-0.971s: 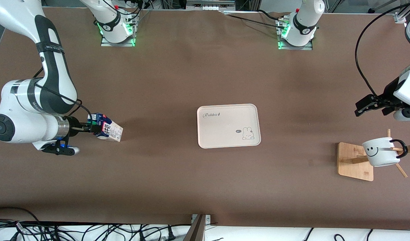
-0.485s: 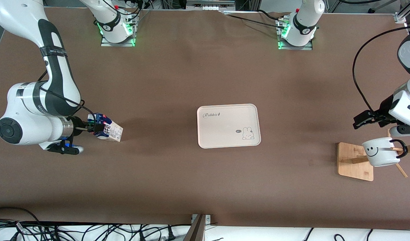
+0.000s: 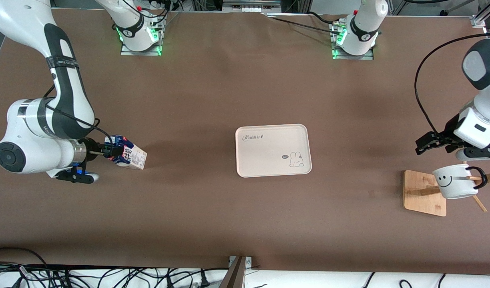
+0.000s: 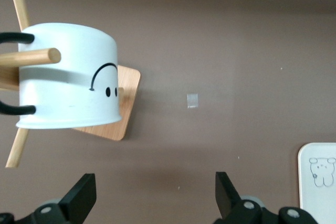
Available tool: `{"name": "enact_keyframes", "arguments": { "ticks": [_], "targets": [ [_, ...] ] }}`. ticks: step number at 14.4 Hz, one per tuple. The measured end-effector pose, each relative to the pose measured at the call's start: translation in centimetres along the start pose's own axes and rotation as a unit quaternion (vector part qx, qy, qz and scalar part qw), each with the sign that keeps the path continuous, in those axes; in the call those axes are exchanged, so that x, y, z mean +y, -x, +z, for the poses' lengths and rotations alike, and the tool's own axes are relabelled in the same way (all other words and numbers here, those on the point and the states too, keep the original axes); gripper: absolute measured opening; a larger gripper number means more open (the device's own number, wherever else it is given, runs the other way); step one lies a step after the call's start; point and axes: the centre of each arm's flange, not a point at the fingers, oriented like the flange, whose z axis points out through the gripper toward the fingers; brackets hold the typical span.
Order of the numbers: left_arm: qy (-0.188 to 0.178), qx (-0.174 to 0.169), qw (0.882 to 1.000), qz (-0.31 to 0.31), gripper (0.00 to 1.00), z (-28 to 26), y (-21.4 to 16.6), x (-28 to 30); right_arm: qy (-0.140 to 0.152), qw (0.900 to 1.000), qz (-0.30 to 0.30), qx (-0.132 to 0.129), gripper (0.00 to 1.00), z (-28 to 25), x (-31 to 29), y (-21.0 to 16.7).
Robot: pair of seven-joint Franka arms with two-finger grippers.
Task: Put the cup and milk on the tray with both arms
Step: 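Lift the milk carton with the right gripper while the left gripper grasps the mug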
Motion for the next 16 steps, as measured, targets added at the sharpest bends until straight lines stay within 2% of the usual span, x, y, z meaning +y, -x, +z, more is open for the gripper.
{"name": "enact_keyframes", "arguments": {
  "ticks": [3,4,5,8,10,13,16],
  "targets": [
    [0.001,0.048,0.999,0.005,1.00,1.7,3.5,0.5,0.000,1.000,0.001,-0.002,1.00,0.2,0.3,0.0],
    [0.000,0.066,0.998,0.004,1.00,2.3,4.7,0.4,0.000,1.000,-0.004,-0.003,0.93,0.2,0.3,0.0],
    [0.000,0.087,0.996,0.003,1.00,2.9,5.7,0.2,0.000,1.000,-0.011,-0.004,0.79,0.3,0.3,0.0],
    [-0.002,0.131,0.991,-0.003,1.00,4.8,7.8,-0.5,0.000,1.000,-0.023,-0.006,0.49,0.5,0.4,0.0],
    [-0.004,0.156,0.988,-0.006,1.00,5.9,8.3,-1.1,0.000,1.000,-0.024,-0.007,0.36,0.6,0.4,0.0],
    [-0.011,0.175,0.984,0.007,1.00,7.2,8.3,-1.3,0.000,1.000,-0.024,-0.008,0.30,0.7,0.3,0.1],
    [-0.029,0.215,0.975,0.041,1.00,7.8,7.9,-2.1,-0.001,1.000,-0.026,-0.004,0.30,0.2,0.0,0.2]
  ]
}}
